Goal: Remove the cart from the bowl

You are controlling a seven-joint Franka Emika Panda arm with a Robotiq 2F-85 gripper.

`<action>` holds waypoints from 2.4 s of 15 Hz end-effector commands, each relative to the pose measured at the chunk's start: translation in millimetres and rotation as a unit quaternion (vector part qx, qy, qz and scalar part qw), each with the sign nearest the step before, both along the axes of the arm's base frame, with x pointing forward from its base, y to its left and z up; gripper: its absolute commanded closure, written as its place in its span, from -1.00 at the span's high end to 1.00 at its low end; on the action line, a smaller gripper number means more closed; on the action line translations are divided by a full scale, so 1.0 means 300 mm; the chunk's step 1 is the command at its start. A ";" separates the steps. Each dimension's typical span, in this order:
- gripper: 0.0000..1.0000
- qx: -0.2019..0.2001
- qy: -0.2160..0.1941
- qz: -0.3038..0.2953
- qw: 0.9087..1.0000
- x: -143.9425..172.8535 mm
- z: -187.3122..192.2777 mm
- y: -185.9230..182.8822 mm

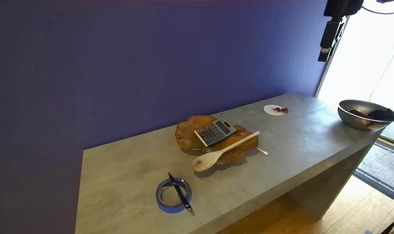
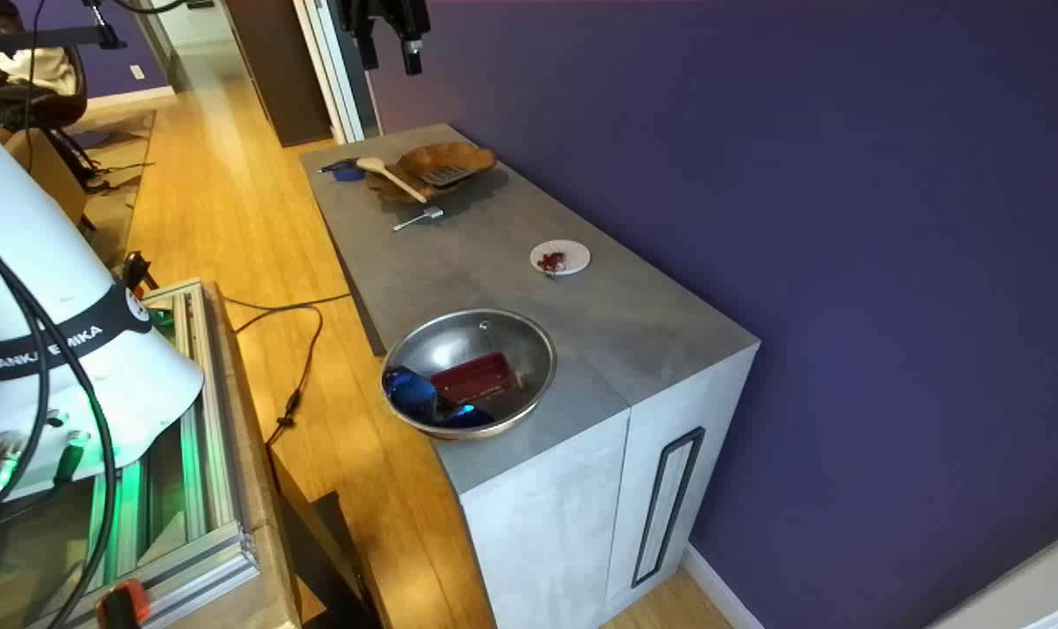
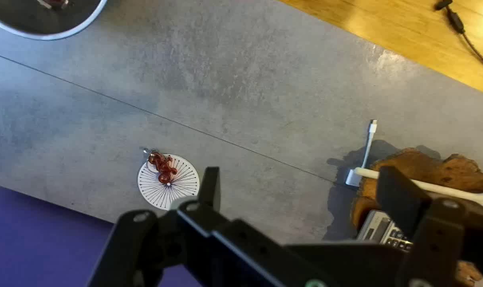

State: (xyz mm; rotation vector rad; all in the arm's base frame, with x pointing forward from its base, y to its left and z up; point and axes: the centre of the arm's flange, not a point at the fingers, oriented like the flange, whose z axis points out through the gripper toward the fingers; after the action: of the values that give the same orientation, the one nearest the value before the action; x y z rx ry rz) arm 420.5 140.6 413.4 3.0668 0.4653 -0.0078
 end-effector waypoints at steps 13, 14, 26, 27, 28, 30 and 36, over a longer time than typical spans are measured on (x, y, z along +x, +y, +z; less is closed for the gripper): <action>1.00 0.082 0.097 -0.242 0.962 -0.168 -0.450 -0.751; 1.00 0.098 0.122 -0.257 0.954 -0.210 -0.518 -0.805; 1.00 0.107 0.051 -0.270 0.955 -0.288 -0.659 -1.008; 1.00 0.098 0.018 -0.264 0.959 -0.277 -0.666 -1.047; 1.00 0.095 -0.012 -0.260 0.961 -0.268 -0.679 -1.085; 1.00 0.096 -0.049 -0.264 0.959 -0.260 -0.700 -1.141; 1.00 0.123 -0.024 -0.267 0.956 -0.296 -0.688 -1.120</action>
State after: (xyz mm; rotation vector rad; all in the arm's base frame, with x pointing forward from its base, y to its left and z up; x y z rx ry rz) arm 331.8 -195.5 206.9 3.3145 -0.4043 0.1152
